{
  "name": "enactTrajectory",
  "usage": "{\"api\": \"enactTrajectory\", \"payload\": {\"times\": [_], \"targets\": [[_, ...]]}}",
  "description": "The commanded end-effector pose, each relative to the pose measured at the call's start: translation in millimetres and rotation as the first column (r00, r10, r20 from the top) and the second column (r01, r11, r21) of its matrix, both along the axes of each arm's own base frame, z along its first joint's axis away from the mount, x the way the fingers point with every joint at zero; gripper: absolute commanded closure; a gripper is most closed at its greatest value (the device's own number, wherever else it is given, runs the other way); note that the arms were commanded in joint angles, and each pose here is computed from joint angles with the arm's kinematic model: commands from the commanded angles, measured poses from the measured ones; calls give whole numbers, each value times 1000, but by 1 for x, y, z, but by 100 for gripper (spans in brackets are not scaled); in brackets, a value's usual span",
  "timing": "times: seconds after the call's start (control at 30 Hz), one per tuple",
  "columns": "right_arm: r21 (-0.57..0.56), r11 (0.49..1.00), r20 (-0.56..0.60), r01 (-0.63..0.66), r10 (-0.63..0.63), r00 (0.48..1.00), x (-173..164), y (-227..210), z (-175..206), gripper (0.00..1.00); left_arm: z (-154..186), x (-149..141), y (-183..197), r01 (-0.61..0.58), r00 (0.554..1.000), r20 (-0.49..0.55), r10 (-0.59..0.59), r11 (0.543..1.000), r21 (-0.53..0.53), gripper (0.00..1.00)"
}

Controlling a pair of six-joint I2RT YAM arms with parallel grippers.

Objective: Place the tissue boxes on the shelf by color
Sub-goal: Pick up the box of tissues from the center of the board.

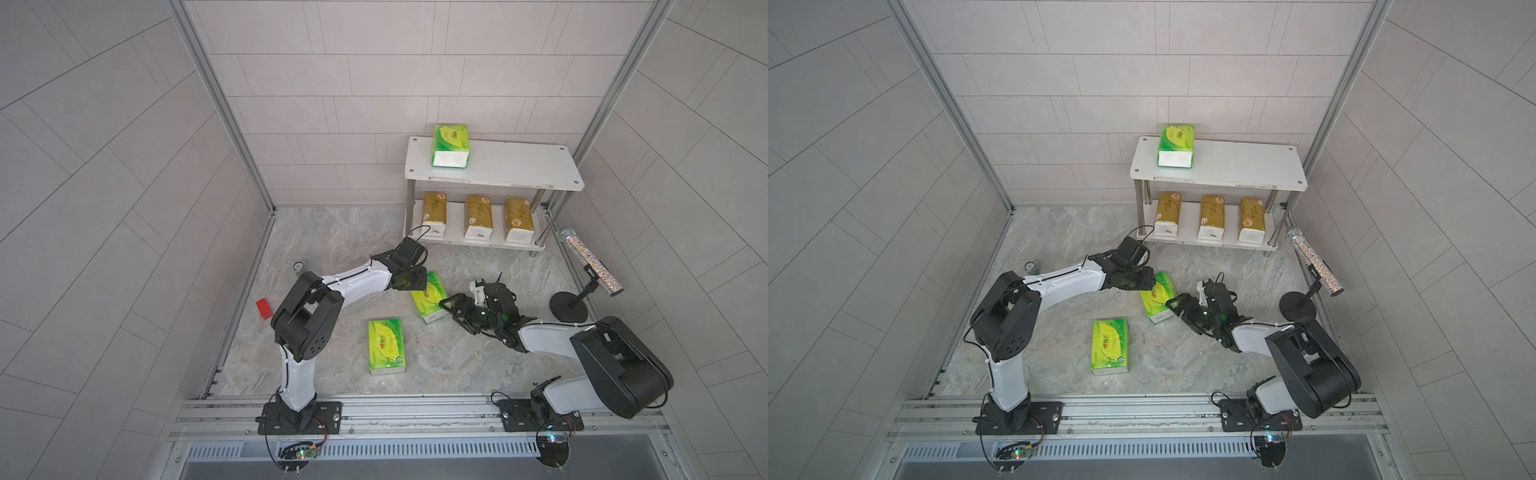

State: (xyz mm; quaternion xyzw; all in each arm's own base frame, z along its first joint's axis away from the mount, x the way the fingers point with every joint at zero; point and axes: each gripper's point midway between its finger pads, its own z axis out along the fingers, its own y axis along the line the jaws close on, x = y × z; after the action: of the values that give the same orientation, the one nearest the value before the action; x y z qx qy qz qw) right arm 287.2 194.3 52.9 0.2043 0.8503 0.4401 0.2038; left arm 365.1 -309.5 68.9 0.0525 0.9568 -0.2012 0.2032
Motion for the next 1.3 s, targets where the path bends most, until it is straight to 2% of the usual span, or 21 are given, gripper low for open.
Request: {"api": "enactTrajectory", "payload": {"times": [0.0,0.27,0.43,0.57,0.7,0.77,0.83,0.97,1.03,1.13,1.27], "targets": [[21,996,52,84,-85,995,15,-2,4,12,-66,-31,39,-22,983,-179,50,987,157,50],[70,994,103,84,-91,990,22,28,12,15,-64,-34,37,-16,981,-191,43,990,141,51],[104,986,102,131,-141,985,28,29,14,32,-62,-34,36,-21,980,-194,46,991,131,51],[72,987,124,144,-152,981,26,23,25,38,-51,-32,34,-24,982,-182,45,993,114,50],[-6,991,179,134,-131,975,24,15,50,40,-14,-22,33,-45,990,-128,55,996,80,36],[-25,990,202,138,-130,971,24,9,66,41,16,-14,34,-75,992,-100,79,996,43,27],[-37,989,214,146,-135,967,23,2,78,40,56,-4,33,-104,992,-74,101,994,-41,25],[-92,988,217,123,-101,971,15,-14,108,41,143,10,67,-156,982,115,153,987,22,22],[-102,987,220,125,-100,970,10,-22,128,41,168,11,88,-191,964,202,173,979,73,21],[-124,982,262,140,-104,960,1,-34,177,41,179,3,119,-237,949,247,198,961,142,20],[-157,969,355,189,-123,927,-10,-52,245,41,168,-14,147,-264,944,255,208,941,210,20]]}}
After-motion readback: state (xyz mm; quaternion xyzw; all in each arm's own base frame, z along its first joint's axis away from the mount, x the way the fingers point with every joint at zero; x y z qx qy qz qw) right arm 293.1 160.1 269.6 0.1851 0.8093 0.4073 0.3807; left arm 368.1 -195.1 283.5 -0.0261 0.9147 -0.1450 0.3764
